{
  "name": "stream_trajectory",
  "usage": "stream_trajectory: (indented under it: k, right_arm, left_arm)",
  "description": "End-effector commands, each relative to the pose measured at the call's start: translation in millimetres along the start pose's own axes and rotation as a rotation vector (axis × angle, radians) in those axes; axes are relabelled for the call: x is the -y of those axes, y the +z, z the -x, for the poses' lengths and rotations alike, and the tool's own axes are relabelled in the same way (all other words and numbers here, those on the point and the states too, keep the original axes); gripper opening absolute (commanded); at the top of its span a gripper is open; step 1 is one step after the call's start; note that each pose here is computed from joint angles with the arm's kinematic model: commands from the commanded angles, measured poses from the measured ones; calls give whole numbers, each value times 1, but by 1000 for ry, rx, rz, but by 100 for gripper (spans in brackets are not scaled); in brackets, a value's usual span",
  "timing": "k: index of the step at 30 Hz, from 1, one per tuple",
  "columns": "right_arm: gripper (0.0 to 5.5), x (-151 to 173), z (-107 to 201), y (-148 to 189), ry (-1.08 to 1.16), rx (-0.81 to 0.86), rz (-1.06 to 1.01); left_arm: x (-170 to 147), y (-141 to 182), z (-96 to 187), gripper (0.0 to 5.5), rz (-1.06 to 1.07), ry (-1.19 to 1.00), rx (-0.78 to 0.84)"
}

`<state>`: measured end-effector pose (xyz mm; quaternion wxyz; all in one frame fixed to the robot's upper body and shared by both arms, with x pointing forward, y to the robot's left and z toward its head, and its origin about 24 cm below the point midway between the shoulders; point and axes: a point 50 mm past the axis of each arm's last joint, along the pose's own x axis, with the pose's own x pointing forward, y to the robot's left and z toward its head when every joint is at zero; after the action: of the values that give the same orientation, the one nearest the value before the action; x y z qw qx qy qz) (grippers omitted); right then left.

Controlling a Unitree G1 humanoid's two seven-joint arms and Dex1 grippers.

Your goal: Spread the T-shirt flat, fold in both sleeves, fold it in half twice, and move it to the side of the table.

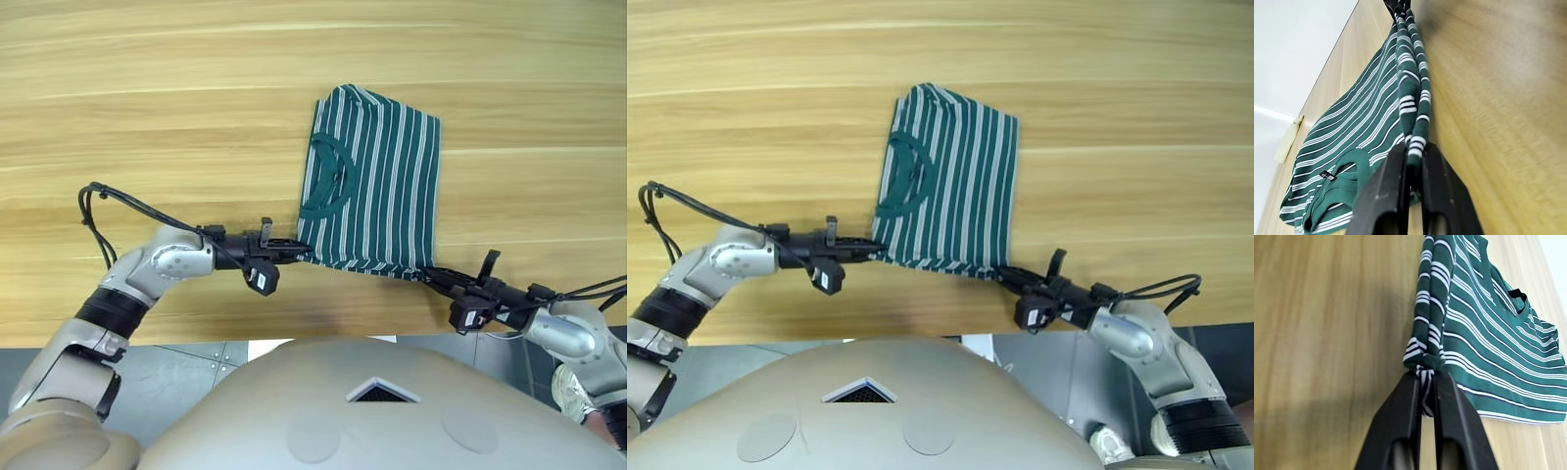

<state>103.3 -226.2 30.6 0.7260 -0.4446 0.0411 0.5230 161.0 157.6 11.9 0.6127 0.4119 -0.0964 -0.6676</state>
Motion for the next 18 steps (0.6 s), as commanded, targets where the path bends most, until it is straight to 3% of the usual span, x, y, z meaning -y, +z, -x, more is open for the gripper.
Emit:
stream_trajectory:
  k: [1,7,13,18]
  right_arm:
    - [14,7,9,7,-4,42,-5]
    - [14,15,19,13,-37,60,-31]
    - [14,25,18,12,-78,63,-20]
    - [14,33,15,8,-105,50,-20]
  left_arm:
    - [51,10,-5,15,192,-43,-72]
    - [55,41,-23,15,309,127,-47]
    - [45,41,-29,15,302,183,-71]
    - [17,30,-13,15,263,308,-117]
